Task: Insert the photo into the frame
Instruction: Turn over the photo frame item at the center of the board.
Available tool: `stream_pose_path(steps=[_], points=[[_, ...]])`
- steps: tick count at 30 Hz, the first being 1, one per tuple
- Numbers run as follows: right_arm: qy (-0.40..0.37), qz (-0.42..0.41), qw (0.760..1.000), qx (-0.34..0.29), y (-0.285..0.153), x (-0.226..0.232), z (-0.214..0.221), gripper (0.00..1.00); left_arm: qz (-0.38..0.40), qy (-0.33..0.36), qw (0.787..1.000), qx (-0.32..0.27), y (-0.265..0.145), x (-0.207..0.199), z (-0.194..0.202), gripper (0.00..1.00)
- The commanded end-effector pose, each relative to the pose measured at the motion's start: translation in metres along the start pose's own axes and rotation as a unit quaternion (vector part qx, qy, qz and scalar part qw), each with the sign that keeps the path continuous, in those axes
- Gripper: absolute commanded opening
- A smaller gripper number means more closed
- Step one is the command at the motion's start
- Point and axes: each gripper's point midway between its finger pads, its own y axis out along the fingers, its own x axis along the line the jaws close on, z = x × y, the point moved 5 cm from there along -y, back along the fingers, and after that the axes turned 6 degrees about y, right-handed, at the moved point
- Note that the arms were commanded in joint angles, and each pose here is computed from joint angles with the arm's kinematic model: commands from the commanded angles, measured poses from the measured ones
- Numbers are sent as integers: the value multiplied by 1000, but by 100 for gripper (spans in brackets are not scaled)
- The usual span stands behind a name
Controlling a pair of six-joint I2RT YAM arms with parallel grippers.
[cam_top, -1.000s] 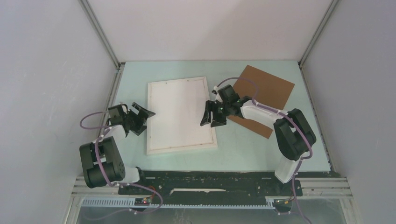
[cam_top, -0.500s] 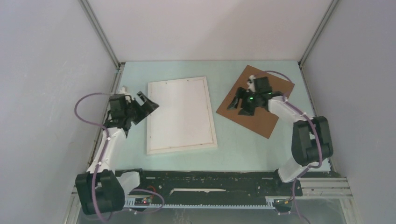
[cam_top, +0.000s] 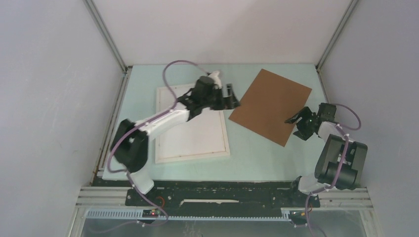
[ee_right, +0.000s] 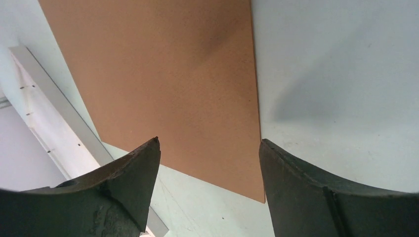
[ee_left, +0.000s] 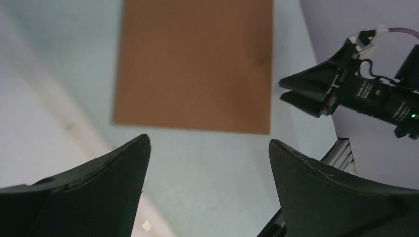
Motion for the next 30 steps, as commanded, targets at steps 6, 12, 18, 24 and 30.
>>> stream_pose_path(steps=[6, 12, 18, 24, 30], points=[[-3, -55, 998, -28, -12, 4, -6, 82, 39, -17, 999, 33, 124, -77, -10, 95], [17, -48, 998, -32, -11, -13, -7, 82, -9, -69, 996, 49, 159, -64, -3, 98], [13, -34, 999, -17, -5, -17, 2, 81, -110, 20, 994, 12, 157, -35, -23, 99], [-12, -11, 1000, -2, 1, -13, 19, 81, -182, 48, 982, 23, 154, -6, -19, 100], [-6, -5, 1000, -1, 5, -15, 17, 80, -213, 4, 976, 55, 166, 12, -4, 100]])
